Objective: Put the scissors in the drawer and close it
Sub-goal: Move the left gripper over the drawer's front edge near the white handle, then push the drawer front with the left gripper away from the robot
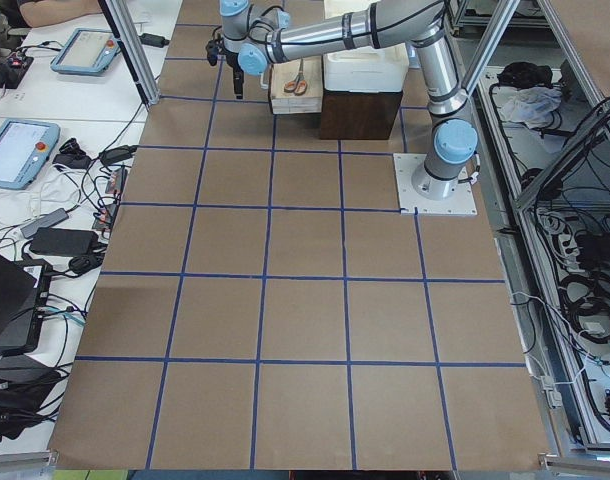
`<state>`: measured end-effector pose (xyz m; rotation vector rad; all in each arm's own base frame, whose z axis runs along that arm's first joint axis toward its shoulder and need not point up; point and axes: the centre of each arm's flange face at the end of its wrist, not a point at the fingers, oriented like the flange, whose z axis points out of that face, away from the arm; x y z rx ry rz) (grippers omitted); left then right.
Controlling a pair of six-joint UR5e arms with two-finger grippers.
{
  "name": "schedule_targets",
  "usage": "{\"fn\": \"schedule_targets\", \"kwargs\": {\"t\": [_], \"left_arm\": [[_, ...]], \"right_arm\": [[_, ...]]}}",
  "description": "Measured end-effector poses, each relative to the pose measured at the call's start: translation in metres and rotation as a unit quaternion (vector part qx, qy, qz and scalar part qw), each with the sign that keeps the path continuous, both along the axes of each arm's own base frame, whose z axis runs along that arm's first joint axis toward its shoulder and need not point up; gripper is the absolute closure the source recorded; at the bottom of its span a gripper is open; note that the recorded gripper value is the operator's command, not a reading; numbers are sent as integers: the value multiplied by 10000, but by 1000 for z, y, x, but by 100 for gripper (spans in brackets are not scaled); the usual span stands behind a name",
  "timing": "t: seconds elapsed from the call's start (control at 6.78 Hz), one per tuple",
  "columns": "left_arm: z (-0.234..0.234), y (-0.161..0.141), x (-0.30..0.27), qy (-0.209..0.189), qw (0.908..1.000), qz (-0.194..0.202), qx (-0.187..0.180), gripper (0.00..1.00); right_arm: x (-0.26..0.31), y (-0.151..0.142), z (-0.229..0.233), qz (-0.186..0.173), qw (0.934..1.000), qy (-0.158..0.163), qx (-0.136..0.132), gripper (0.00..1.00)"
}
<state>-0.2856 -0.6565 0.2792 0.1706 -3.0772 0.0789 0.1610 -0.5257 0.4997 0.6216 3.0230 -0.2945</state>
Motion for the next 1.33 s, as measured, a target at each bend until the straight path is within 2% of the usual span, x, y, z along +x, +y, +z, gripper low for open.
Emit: {"fn": "schedule_targets", "kwargs": {"t": [0.15, 0.29, 0.44, 0.59, 0.74, 0.88, 1.33], "left_arm": [[-5, 2, 0, -48, 9998, 43, 201, 0], [-5, 7, 1, -111, 9989, 62, 452, 0], [-3, 11, 2, -153, 9979, 74, 632, 0], [-2, 13, 3, -158, 9972, 91, 720, 0], [-1, 14, 3, -131, 9969, 120, 764, 0], [0, 15, 2, -89, 9967, 148, 798, 0], [8, 23, 0, 17, 9952, 175, 964, 0]], "right_arm": [[2, 1, 1, 556, 9985, 8, -2, 0], [2, 2, 1, 933, 9956, 53, 10, 0], [1, 3, 2, 1158, 9932, 108, 27, 0], [-3, 5, 4, 1383, 9899, 312, 51, 0], [-9, 8, 3, 1534, 9867, 514, 152, 0], [-11, 11, 2, 1603, 9849, 583, 288, 0], [-13, 14, -2, 1613, 9841, 602, 436, 0]]}}
